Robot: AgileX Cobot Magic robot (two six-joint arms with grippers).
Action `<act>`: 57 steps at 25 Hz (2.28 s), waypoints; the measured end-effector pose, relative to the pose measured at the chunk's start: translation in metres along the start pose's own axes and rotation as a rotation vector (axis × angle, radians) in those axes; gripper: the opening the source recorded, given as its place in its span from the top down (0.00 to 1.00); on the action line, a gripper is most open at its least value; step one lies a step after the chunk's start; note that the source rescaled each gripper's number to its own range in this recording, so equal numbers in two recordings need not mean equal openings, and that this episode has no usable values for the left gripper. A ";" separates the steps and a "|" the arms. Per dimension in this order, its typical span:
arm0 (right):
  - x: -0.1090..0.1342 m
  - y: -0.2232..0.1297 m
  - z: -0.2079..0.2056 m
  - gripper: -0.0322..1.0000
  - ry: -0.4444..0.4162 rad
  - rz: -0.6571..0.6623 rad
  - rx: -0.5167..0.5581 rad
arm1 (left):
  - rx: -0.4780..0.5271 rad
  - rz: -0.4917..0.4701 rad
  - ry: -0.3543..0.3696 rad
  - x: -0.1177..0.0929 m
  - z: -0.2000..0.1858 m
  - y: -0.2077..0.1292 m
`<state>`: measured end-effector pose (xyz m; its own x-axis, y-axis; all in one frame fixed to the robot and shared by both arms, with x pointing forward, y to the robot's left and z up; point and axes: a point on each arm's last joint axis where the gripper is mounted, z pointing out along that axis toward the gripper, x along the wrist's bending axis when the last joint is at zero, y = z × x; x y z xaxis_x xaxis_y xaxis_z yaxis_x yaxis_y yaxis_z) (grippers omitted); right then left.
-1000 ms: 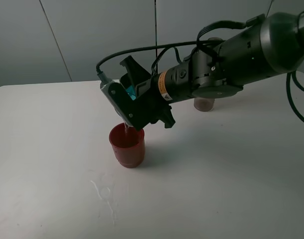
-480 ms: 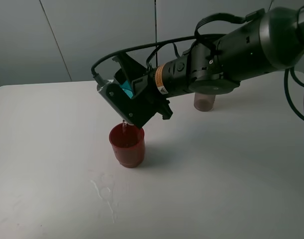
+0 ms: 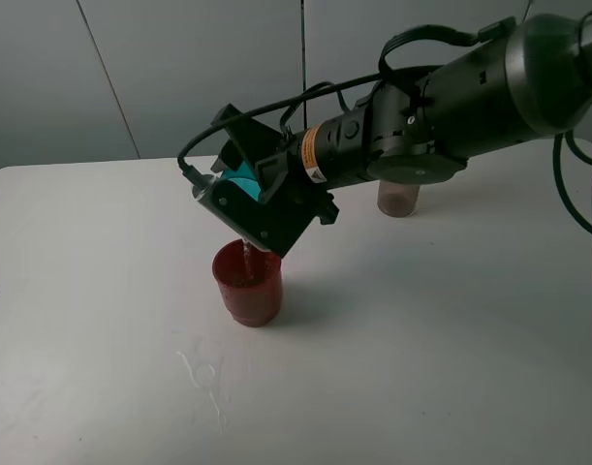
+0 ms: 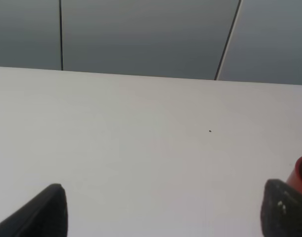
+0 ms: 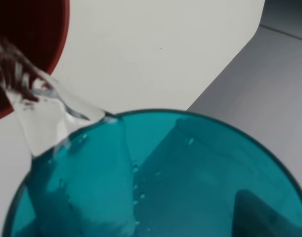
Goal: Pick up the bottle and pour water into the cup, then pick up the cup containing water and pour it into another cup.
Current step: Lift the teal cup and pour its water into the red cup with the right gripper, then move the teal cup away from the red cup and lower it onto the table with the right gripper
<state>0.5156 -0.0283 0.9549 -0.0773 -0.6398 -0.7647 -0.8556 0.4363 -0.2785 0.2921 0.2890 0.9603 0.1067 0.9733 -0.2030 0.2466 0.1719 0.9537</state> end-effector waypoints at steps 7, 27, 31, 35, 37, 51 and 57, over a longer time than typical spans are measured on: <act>-0.002 0.001 0.000 0.89 -0.019 -0.063 -0.008 | 0.000 0.000 0.000 0.000 0.000 0.000; -0.003 0.001 0.000 0.89 -0.030 0.029 -0.016 | 0.000 0.000 0.000 0.000 0.000 0.000; -0.011 -0.002 -0.001 0.89 -0.132 0.295 -0.044 | 0.000 0.000 0.000 0.000 0.000 0.000; -0.015 -0.020 -0.006 0.89 -0.253 0.661 -0.066 | 0.000 0.000 0.000 0.000 0.000 0.000; -0.013 -0.033 -0.009 0.89 -0.295 0.864 -0.078 | 0.000 0.000 0.000 0.000 0.000 0.000; 0.054 -0.073 0.022 0.89 -0.306 1.655 -0.223 | 0.000 0.002 0.000 0.000 0.000 0.000; 0.081 -0.066 0.042 0.89 -0.244 1.703 -0.195 | 0.000 0.002 0.000 0.000 0.000 0.000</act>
<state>0.5874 -0.0823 0.8873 -0.8297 0.5314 -0.1709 0.0516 0.3778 0.9244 0.2921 0.2890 0.9603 0.1072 0.9737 -0.2012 0.2464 0.1700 0.9541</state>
